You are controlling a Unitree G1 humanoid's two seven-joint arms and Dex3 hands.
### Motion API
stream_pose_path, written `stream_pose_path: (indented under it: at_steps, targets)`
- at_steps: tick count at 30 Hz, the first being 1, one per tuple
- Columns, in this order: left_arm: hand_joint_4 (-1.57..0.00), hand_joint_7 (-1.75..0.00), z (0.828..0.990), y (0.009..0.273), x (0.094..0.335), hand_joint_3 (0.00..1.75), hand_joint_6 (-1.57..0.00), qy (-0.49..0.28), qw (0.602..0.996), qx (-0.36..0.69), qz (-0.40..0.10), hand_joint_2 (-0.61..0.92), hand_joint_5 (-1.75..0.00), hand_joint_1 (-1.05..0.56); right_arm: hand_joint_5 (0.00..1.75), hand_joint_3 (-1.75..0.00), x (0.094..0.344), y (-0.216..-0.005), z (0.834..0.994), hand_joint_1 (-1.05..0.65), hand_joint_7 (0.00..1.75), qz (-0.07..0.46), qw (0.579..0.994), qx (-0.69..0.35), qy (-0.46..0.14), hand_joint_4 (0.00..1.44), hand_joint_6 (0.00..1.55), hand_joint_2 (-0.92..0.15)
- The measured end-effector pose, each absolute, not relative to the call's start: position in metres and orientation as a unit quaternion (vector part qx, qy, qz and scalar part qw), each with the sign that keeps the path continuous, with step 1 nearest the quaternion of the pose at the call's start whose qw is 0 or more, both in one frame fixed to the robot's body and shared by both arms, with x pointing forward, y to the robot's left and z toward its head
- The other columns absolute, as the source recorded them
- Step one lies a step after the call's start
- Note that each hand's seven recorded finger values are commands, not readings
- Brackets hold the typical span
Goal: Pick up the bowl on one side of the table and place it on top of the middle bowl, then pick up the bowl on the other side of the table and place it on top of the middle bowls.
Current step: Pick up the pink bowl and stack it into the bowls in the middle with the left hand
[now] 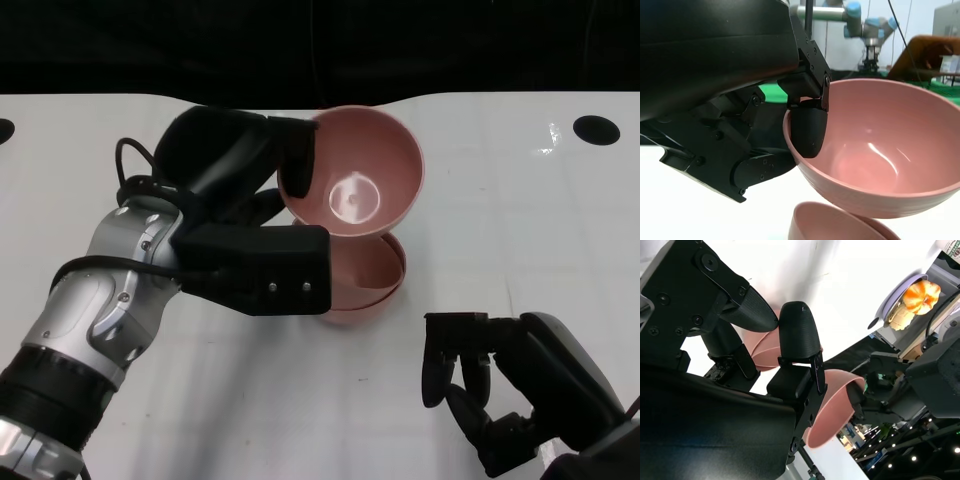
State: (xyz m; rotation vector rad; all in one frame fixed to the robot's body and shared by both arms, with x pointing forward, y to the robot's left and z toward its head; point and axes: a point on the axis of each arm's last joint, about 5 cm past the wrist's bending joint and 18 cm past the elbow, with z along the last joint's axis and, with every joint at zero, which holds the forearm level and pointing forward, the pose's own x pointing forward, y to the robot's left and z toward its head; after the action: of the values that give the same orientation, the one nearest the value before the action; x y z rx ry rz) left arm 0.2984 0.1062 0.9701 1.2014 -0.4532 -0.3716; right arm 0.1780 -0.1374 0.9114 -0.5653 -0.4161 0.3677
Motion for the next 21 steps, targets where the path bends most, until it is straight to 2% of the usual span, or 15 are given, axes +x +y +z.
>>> stream_pose_path:
  at_steps: [2, 4, 8, 12, 15, 18, 21]
  targets:
    - [-0.85, -1.64, 0.967, 0.106, 0.299, 0.82, -0.7, -0.2, 0.784, 0.558, -0.185, 0.58, -1.75, -0.23, 1.75, -1.7, 0.178, -0.136, 0.911, -0.04, 1.56, 0.18, 0.923, -0.273, -0.203, 0.97, 0.84, -0.12]
    - [-0.83, -1.55, 0.965, 0.106, 0.301, 0.73, -0.74, -0.191, 0.782, 0.559, -0.197, 0.62, -1.75, -0.23, 1.75, -1.7, 0.177, -0.136, 0.911, -0.04, 1.57, 0.181, 0.923, -0.272, -0.203, 0.97, 0.84, -0.12]
    - [-0.84, -1.68, 0.957, 0.107, 0.302, 0.73, -0.72, -0.17, 0.779, 0.564, -0.216, 0.65, -1.75, -0.22, 1.75, -1.7, 0.177, -0.135, 0.911, -0.04, 1.57, 0.181, 0.923, -0.271, -0.204, 0.98, 0.84, -0.12]
    - [-0.83, -1.63, 0.952, 0.105, 0.301, 0.83, -0.74, -0.16, 0.777, 0.565, -0.23, 0.62, -1.75, -0.21, 1.75, -1.71, 0.177, -0.134, 0.912, -0.04, 1.57, 0.181, 0.923, -0.27, -0.204, 0.98, 0.84, -0.11]
    - [-0.82, -1.64, 0.946, 0.105, 0.301, 0.78, -0.71, -0.147, 0.774, 0.568, -0.239, 0.65, -1.75, -0.23, 1.75, -1.71, 0.177, -0.134, 0.912, -0.05, 1.58, 0.181, 0.923, -0.27, -0.204, 0.98, 0.84, -0.11]
    - [-0.8, -1.73, 0.941, 0.105, 0.302, 0.64, -0.63, -0.139, 0.772, 0.569, -0.247, 0.73, -1.75, -0.22, 1.75, -1.71, 0.176, -0.135, 0.911, -0.05, 1.58, 0.181, 0.924, -0.27, -0.203, 0.98, 0.84, -0.11]
    - [-0.72, -1.24, 0.935, 0.105, 0.301, 0.54, -0.7, -0.13, 0.772, 0.568, -0.253, 0.8, -1.71, -0.23, 1.75, -1.71, 0.176, -0.135, 0.911, -0.05, 1.58, 0.18, 0.924, -0.27, -0.202, 0.99, 0.84, -0.11]
